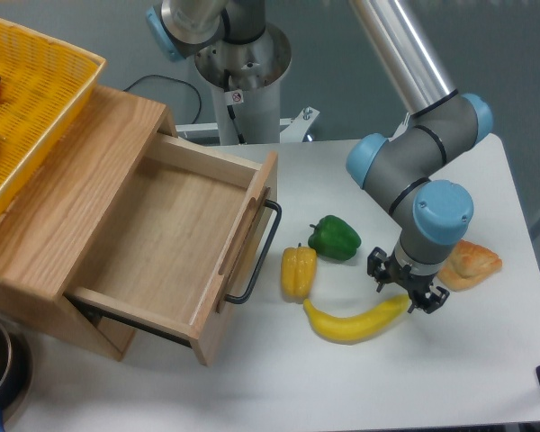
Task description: Pick up the banana
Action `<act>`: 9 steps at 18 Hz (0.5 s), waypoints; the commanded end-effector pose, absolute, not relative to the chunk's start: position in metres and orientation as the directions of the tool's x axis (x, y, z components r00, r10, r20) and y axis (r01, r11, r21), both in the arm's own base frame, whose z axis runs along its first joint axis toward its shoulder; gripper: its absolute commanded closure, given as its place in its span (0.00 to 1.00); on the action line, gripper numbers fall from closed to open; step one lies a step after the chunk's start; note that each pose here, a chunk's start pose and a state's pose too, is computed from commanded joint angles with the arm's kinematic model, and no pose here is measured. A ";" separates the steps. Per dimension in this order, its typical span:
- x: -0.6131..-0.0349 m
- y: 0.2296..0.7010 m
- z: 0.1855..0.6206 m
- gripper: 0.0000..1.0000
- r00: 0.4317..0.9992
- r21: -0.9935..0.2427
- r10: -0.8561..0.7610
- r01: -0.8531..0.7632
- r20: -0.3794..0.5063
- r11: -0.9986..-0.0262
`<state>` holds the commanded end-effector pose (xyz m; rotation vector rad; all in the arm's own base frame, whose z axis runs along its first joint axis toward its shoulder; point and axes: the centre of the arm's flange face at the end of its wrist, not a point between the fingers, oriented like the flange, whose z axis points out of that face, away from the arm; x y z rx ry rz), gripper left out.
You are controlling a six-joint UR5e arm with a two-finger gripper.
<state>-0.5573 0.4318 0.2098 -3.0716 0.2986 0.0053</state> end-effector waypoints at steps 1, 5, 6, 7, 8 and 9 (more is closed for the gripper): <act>-0.557 0.432 0.210 0.28 0.981 -0.055 -0.192 -0.193 -0.009 -0.980; -0.558 0.433 0.202 0.28 0.981 -0.053 -0.194 -0.194 -0.003 -0.980; -0.558 0.433 0.200 0.28 0.981 -0.053 -0.194 -0.194 -0.001 -0.980; -0.556 0.437 0.198 0.28 0.980 -0.050 -0.200 -0.200 -0.001 -0.979; -0.552 0.441 0.197 0.27 0.978 -0.046 -0.207 -0.207 0.000 -0.977; -0.551 0.442 0.195 0.27 0.978 -0.045 -0.209 -0.209 0.003 -0.977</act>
